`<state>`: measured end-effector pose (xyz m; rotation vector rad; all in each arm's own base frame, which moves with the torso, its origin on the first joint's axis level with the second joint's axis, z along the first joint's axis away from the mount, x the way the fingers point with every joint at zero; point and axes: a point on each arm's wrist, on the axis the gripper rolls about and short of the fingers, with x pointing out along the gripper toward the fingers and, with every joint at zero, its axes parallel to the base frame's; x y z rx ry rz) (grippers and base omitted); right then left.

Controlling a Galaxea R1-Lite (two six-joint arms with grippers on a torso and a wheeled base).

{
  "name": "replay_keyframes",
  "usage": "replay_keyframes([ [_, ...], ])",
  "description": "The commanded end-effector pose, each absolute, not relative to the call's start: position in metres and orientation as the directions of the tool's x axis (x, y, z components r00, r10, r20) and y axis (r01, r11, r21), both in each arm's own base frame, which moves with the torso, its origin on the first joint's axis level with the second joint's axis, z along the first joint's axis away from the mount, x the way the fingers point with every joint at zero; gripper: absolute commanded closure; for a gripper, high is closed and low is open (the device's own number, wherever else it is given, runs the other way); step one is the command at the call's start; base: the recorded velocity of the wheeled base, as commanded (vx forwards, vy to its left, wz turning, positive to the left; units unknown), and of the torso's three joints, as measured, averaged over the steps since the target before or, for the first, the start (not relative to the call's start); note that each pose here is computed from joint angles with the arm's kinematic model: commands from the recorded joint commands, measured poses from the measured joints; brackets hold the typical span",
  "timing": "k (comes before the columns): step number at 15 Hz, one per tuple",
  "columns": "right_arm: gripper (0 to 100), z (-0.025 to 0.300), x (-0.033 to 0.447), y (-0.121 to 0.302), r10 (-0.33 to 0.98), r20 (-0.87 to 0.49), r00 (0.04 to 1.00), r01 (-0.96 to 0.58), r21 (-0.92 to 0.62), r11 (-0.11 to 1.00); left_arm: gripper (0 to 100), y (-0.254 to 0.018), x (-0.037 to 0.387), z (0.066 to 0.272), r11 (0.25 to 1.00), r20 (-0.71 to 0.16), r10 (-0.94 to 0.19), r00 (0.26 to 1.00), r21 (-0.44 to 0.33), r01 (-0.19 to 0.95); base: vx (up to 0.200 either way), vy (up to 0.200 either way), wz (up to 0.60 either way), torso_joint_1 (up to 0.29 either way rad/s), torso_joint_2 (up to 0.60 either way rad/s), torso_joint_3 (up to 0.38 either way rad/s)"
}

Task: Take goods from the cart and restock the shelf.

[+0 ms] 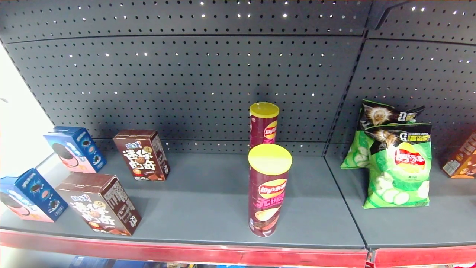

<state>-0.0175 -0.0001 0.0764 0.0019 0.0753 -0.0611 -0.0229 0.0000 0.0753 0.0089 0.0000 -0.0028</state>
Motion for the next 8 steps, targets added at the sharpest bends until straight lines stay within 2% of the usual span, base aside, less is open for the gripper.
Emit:
replay_keyframes([
  [1, 0, 0.0765, -0.0174, -0.0001, -0.06, -0.077, 0.995, 0.06, -0.001, 0.998, 0, 0.0, -0.0228, 0.0755, 1.0, 0.0, -0.002, 1.0, 0.009, 0.002, 0.0, 0.0, 0.0, 0.0, 0.0, 0.0],
  [2, 0, 0.0765, -0.0174, -0.0001, -0.06, -0.077, 0.995, 0.06, -0.001, 0.998, 0, 0.0, -0.0228, 0.0755, 1.0, 0.0, -0.002, 1.0, 0.009, 0.002, 0.0, 0.0, 0.0, 0.0, 0.0, 0.0],
  [3, 0, 0.0765, -0.0174, -0.0001, -0.06, -0.077, 0.995, 0.06, -0.001, 0.998, 0, 0.0, -0.0228, 0.0755, 1.0, 0.0, -0.002, 1.0, 0.009, 0.002, 0.0, 0.0, -0.6, 0.002, 0.0, 0.002],
  [8, 0, 0.0765, -0.0174, -0.0001, -0.06, -0.077, 0.995, 0.06, -0.001, 0.998, 0, 0.0, -0.0228, 0.0755, 1.0, 0.0, -0.002, 1.0, 0.009, 0.002, 0.0, 0.0, 0.0, 0.0, 0.0, 0.0],
])
